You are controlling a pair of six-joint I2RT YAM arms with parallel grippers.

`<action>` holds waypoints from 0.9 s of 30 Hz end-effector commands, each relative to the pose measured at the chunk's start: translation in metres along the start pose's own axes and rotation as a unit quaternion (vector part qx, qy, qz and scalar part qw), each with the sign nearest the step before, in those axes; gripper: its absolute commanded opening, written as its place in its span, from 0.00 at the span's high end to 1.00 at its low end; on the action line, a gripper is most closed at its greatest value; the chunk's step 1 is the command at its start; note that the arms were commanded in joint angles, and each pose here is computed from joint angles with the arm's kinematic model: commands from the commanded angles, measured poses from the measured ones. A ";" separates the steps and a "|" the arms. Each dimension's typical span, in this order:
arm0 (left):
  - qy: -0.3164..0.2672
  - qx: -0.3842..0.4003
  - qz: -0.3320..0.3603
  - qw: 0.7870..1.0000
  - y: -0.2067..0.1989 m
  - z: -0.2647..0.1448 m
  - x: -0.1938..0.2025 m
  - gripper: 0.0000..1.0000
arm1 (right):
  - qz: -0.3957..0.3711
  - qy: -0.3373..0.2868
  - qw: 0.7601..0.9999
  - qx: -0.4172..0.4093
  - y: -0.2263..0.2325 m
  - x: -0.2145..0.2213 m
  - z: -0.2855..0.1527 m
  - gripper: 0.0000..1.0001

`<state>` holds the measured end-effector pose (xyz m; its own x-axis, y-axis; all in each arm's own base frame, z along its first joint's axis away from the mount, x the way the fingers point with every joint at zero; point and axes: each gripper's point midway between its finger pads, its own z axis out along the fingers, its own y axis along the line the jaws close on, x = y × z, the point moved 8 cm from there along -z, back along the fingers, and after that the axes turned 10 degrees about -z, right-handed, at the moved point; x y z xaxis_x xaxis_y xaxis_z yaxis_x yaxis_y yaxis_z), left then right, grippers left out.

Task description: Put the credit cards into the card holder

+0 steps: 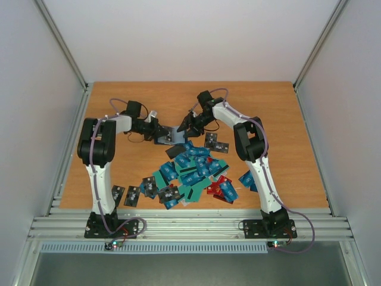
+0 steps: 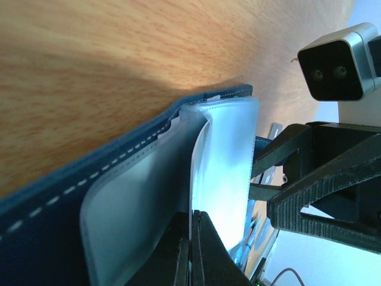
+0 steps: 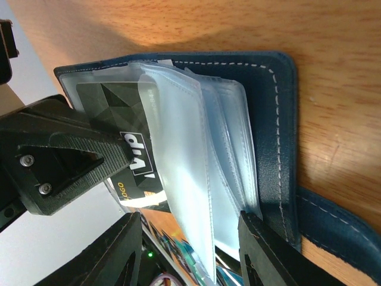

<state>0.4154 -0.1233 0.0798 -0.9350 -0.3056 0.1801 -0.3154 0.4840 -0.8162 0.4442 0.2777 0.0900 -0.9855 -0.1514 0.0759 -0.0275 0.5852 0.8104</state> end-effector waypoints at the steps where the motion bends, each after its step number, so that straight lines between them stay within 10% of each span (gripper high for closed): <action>1: 0.007 -0.011 -0.011 1.000 0.008 0.010 -0.007 1.00 | 0.010 0.004 1.000 0.018 -0.023 -0.002 0.012 0.54; 27: 0.034 0.021 -0.036 0.999 0.011 0.034 -0.011 1.00 | -0.007 0.010 1.000 0.019 -0.034 -0.010 0.005 0.58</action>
<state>0.4289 -0.1311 0.0706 -0.9292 -0.2841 0.2362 -0.3414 0.4159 -0.8429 0.4493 0.2721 0.0851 -0.9809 -0.1803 0.0731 -0.0420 0.5632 0.8252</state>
